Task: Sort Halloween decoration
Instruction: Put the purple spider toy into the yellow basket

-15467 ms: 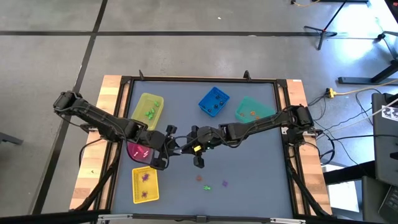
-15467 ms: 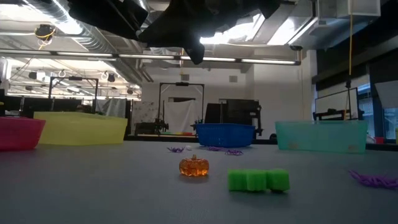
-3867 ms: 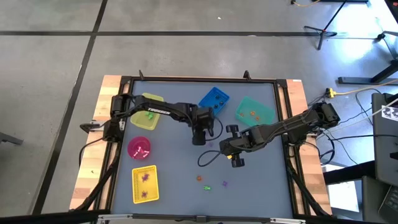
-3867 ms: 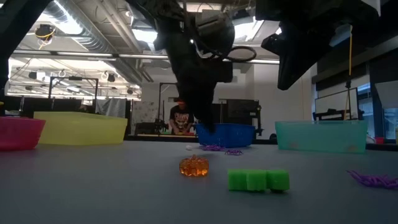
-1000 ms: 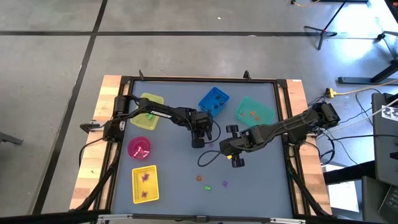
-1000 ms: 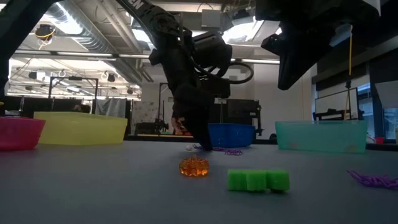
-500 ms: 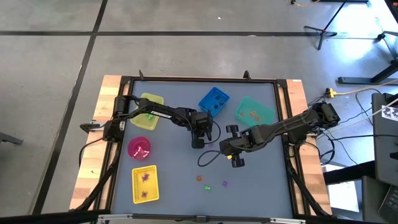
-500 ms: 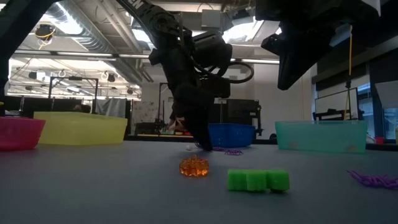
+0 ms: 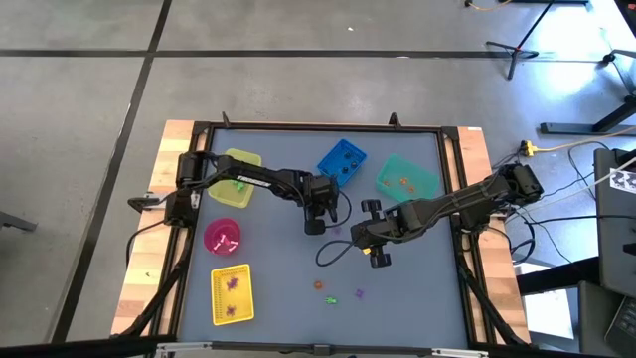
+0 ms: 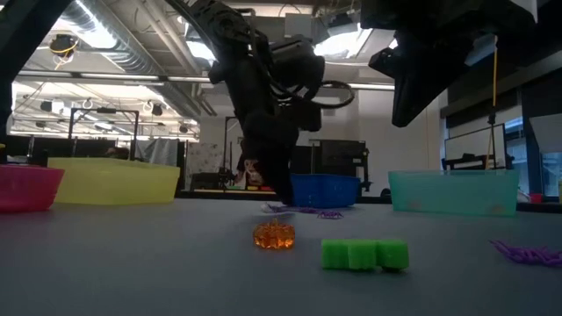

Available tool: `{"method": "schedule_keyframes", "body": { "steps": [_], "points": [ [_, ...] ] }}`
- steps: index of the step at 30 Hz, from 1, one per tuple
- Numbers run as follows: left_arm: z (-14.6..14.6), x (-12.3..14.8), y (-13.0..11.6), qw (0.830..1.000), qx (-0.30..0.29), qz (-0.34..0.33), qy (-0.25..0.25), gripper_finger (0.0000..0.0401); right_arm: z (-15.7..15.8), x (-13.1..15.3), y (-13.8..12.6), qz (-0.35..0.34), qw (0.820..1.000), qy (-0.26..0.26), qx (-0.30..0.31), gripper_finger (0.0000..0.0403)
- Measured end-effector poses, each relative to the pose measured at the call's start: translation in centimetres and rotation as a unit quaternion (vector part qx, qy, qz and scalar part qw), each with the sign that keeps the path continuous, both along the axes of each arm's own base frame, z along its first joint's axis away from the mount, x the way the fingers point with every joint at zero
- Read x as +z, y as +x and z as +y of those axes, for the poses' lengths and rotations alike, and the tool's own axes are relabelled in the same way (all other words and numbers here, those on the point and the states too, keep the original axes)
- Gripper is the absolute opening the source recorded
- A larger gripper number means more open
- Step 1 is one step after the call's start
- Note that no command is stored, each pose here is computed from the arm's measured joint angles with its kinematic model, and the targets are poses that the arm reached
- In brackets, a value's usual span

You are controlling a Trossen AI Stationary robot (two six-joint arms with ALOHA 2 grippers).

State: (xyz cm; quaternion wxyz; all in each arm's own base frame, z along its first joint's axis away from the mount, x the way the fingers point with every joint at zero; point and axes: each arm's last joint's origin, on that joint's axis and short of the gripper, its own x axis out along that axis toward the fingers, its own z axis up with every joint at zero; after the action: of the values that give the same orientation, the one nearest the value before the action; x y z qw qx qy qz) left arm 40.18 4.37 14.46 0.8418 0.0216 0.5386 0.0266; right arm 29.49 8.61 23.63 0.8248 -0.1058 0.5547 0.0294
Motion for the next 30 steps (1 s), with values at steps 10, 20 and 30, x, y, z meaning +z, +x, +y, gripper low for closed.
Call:
{"method": "schedule_keyframes", "body": {
  "steps": [10,20,30],
  "points": [
    [0.0,1.5,-0.7,1.0,0.013,0.005,-0.005,0.0,0.0,0.0,0.1,-0.003,1.0,0.001,0.0,0.0017],
    [1.0,1.4,-1.0,0.995,0.097,0.01,-0.036,0.0035,0.0,0.0,0.1,-0.004,1.0,0.005,0.001,0.0017],
    [1.4,1.1,-1.0,0.994,0.094,0.014,-0.058,0.0137,0.1,0.1,0.2,-0.008,1.0,0.007,0.002,0.0017]
  ]
}}
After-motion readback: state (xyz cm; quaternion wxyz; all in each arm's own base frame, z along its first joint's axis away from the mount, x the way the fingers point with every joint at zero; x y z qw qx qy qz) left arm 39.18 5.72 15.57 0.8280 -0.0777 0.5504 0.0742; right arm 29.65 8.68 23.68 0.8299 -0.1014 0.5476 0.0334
